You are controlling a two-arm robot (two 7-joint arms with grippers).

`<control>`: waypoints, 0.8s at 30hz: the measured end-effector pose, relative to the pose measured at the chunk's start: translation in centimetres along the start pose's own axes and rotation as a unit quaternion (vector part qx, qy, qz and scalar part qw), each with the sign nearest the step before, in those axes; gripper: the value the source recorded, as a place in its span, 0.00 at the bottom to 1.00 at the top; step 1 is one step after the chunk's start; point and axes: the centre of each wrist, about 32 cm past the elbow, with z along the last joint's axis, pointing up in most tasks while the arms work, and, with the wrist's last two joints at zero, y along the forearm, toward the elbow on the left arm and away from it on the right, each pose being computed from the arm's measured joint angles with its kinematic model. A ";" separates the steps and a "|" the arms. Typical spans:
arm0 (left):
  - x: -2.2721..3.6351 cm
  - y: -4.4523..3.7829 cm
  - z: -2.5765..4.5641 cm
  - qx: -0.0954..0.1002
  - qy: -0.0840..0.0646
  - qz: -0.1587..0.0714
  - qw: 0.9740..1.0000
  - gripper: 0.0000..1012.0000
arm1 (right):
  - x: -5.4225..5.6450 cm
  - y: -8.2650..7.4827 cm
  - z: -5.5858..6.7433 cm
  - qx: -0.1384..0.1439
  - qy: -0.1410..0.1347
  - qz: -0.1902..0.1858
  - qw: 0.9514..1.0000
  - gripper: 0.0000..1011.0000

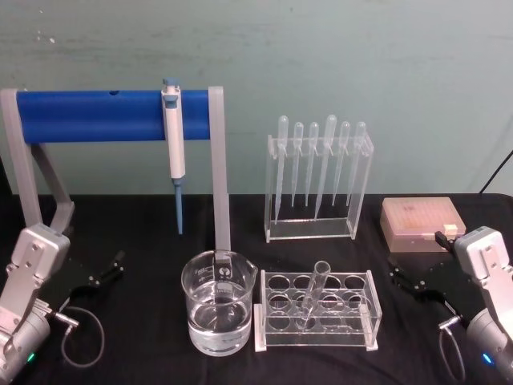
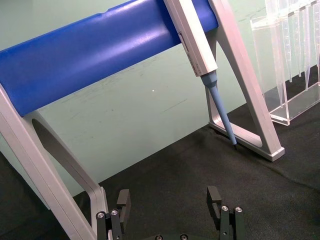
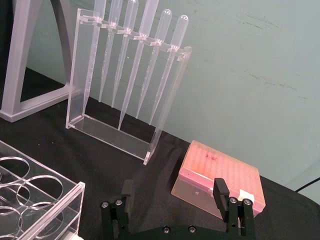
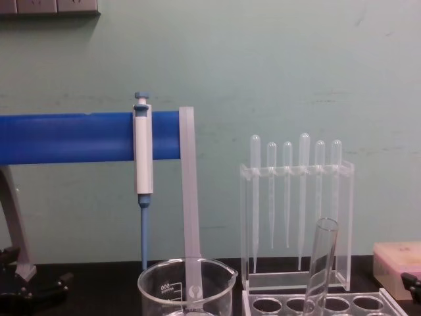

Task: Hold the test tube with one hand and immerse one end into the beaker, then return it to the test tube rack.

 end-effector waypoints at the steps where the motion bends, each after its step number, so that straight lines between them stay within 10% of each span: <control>1: 0.00 0.00 0.00 0.000 0.000 0.000 1.000 0.99 | 0.0 0.0 0.0 0.000 0.000 0.000 1.000 0.99; 24: 0.00 0.00 0.00 0.000 0.000 0.000 1.000 0.99 | 0.0 0.0 0.0 0.000 0.000 0.000 1.000 0.99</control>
